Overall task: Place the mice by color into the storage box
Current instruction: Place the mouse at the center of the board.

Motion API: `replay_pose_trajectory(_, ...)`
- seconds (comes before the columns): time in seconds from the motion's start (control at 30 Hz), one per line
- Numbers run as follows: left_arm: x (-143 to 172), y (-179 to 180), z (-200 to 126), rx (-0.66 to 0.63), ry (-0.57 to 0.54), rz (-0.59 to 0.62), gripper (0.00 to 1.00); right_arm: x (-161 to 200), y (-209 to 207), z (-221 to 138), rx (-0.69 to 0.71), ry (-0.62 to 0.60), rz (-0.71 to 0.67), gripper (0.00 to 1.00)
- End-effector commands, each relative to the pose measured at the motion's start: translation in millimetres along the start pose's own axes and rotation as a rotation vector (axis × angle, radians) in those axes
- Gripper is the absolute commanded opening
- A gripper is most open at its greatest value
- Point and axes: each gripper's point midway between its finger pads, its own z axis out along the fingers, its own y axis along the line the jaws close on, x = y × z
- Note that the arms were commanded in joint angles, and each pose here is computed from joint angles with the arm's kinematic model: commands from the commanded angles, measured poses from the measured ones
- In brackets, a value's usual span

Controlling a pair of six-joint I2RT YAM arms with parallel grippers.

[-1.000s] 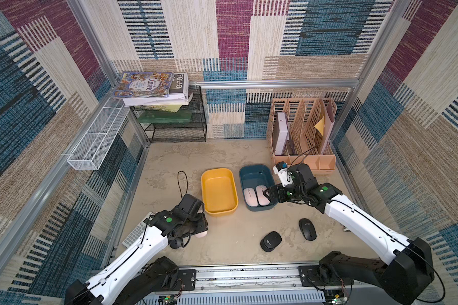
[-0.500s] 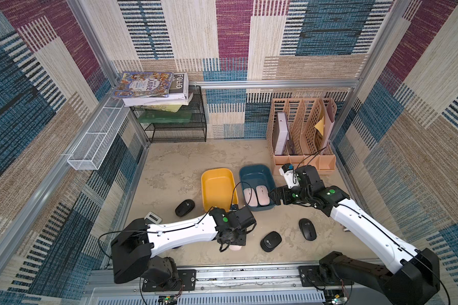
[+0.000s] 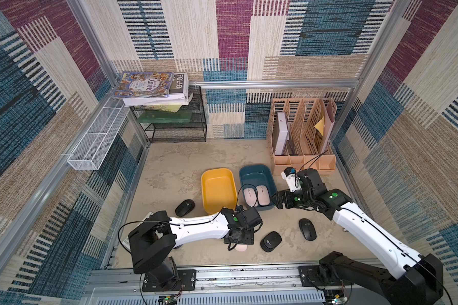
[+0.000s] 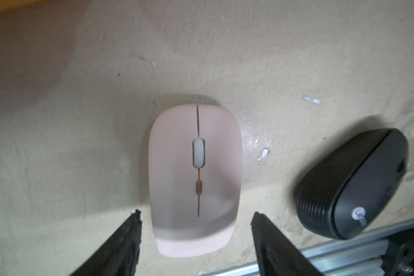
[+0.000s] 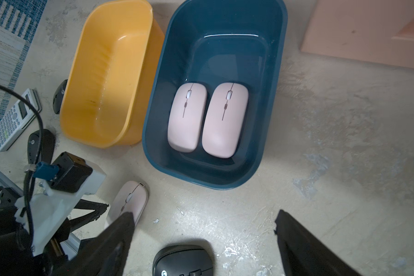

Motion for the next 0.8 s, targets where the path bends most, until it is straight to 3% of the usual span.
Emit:
replay_pose_trajectory(0.0,-8,0,-13,0.008,-0.044,-0.013,0.81,-2,3,-4,-0.009,-0.002,0.011,0.96)
replay_pose_trajectory(0.23,-32,37,-97,0.041,-0.255,-0.058,0.86,19,12,-10,-0.041,0.052,0.199,0.96)
replay_pose_trajectory(0.43,-47,111,-181,0.048,-0.517,-0.076,0.88,54,65,12,-0.123,0.112,0.251,0.96)
replay_pose_trajectory(0.57,-43,142,-203,0.053,-0.600,-0.064,0.88,74,105,35,-0.094,0.211,0.200,0.96)
replay_pose_trajectory(0.77,-35,148,-203,0.041,-0.606,0.017,0.89,98,138,65,-0.034,0.360,0.156,0.96)
